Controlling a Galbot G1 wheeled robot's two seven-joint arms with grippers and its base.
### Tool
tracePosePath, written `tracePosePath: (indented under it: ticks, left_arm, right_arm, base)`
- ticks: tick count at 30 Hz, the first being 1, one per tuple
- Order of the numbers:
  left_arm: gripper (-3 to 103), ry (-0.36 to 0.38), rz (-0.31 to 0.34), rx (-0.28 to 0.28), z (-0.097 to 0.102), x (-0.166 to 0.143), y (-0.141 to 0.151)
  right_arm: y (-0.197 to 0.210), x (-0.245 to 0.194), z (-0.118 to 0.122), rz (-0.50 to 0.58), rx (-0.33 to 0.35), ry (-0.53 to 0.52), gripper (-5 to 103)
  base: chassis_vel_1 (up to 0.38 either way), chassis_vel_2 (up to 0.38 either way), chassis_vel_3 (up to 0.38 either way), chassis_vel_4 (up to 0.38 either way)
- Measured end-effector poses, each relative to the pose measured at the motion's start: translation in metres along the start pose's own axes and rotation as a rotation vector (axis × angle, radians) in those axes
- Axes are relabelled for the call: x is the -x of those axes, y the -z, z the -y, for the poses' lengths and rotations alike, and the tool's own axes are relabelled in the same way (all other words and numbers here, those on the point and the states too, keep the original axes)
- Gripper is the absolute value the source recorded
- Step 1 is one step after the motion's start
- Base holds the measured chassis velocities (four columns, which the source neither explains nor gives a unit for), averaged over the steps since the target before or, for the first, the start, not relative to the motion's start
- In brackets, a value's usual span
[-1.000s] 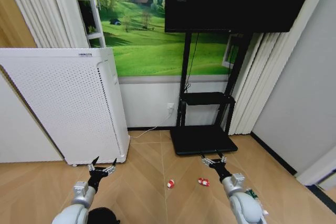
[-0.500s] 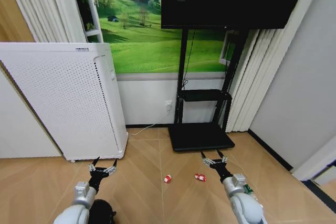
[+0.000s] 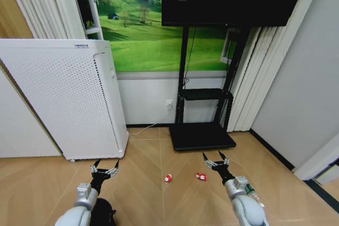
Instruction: Pick up the trash bin and place the garbage on the floor into it.
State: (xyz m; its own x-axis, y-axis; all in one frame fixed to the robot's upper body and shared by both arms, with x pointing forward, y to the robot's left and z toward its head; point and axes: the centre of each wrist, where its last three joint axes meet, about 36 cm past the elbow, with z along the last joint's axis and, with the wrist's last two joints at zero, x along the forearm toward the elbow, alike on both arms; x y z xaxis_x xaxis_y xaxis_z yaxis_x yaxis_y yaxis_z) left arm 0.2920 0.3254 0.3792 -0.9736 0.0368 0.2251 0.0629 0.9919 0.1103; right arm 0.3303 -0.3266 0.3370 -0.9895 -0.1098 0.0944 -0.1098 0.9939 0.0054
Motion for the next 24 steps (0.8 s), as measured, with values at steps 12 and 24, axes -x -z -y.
tracePosePath:
  ticks: [12, 24]
  left_arm:
    - [100, -0.001, 0.0, 0.0, -0.0009, -0.0007, -0.0006]
    - [100, 0.001, 0.001, -0.007, 0.0002, -0.0002, -0.0037]
  right_arm:
    - [0.0007, -0.0019, -0.0004, -0.005, 0.002, 0.002, 100]
    - [-0.0001, -0.0027, 0.0, 0.002, 0.0, 0.0, 100]
  base:
    - [0.0, 0.0, 0.0, 0.0]
    - [0.007, -0.01, -0.005, 0.006]
